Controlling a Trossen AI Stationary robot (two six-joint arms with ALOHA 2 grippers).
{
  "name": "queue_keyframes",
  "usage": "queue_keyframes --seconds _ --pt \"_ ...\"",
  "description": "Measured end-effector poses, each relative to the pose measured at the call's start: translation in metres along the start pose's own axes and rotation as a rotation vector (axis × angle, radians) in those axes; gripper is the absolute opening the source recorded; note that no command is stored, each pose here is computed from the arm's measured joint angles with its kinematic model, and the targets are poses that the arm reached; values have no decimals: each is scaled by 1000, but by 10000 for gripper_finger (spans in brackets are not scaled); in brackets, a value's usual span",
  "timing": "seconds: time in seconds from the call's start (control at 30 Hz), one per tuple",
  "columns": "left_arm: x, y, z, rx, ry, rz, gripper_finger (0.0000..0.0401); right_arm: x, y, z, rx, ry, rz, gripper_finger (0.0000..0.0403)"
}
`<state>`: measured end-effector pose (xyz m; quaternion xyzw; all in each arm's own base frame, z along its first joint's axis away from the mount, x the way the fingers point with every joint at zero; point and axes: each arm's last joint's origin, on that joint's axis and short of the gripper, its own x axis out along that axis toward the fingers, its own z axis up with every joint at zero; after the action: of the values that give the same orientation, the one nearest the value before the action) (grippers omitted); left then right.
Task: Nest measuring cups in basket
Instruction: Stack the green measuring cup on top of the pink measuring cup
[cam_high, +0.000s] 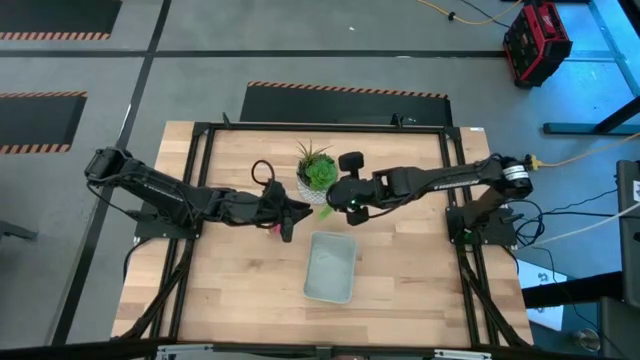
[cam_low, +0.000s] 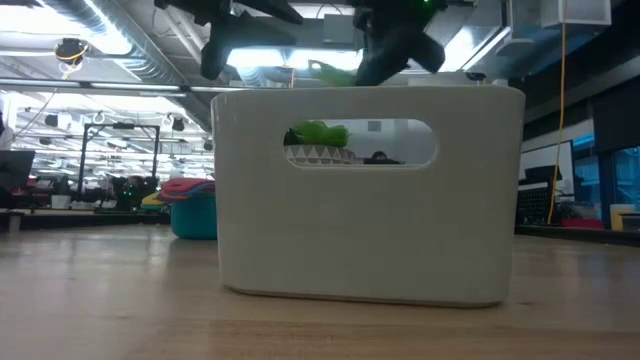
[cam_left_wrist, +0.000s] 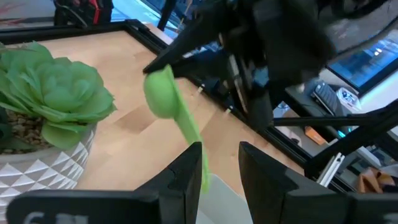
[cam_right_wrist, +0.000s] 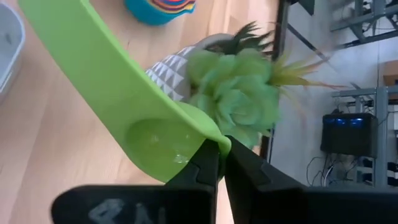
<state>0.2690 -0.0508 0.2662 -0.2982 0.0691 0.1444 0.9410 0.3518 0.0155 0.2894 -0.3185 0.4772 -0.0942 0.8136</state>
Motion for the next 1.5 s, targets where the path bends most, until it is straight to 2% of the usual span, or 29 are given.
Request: queue_keyframes --seconds 0.27,0.4,0.77,1.1,1.27,1.5 --pt "1 2 0 3 3 11 99 18 8 7 6 -1 -7 19" --pt "3 3 -3 14 21 24 99 18 7 10 54 -29 -20 19" --pt "19 10 -23 47 86 72 99 16 5 12 89 -51 -28 19" --pt "22 10 -25 47 83 77 96 16 5 12 87 -51 -28 19" --pt "22 10 -25 47 83 77 73 16 5 12 86 -51 -28 19" --pt "21 10 -25 48 83 79 13 16 5 12 86 -51 -27 19"
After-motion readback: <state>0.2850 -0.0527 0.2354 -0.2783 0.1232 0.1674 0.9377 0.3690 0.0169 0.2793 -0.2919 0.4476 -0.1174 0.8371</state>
